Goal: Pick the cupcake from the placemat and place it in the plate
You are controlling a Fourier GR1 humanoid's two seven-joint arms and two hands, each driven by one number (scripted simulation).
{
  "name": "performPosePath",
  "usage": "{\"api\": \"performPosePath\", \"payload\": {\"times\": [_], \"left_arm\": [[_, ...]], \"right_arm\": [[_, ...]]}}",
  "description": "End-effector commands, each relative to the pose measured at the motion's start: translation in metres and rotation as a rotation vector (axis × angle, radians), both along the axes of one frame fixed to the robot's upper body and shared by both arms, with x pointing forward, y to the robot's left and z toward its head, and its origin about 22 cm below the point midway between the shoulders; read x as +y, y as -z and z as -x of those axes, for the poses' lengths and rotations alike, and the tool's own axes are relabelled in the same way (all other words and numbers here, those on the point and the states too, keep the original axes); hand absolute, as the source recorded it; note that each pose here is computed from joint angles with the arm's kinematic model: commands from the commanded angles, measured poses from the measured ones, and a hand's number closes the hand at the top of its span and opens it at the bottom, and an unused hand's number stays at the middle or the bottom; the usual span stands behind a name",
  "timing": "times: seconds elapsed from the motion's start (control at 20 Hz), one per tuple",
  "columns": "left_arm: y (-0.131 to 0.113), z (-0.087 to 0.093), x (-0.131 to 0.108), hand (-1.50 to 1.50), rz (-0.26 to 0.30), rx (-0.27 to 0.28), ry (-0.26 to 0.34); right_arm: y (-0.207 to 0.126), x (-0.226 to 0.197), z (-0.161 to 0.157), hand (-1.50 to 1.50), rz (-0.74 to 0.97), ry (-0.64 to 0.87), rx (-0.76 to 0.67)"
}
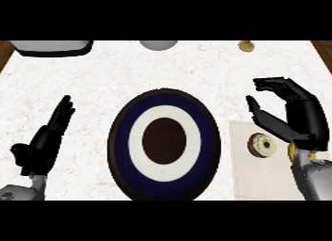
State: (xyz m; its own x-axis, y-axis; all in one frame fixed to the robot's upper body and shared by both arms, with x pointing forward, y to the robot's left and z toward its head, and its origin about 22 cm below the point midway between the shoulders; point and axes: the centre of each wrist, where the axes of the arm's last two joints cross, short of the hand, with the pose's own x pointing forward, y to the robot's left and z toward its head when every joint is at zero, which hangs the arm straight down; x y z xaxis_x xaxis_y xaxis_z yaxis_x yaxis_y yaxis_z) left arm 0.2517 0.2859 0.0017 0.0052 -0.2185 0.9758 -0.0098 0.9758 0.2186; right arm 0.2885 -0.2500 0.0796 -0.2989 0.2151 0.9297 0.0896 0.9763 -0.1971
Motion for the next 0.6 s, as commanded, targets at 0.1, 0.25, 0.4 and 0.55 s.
{"api": "performPosePath", "payload": {"times": [0.1, 0.25, 0.4, 0.55], "left_arm": [[0.019, 0.006, 0.021, 0.00, 0.023, 0.046, -0.023], [0.018, 0.002, 0.001, 0.00, 0.021, 0.038, -0.011], [0.012, -0.012, 0.036, 0.00, 0.025, 0.033, -0.027], [0.014, -0.005, -0.002, 0.00, 0.033, 0.040, -0.017]], "right_arm": [[0.069, 0.042, 0.055, -1.50, 0.011, 0.137, -0.234], [0.097, 0.055, 0.078, -1.50, 0.057, 0.152, -0.258], [0.097, 0.037, 0.106, -1.50, 0.132, 0.255, -0.286], [0.081, 0.016, 0.125, -1.50, 0.139, 0.323, -0.293]]}}
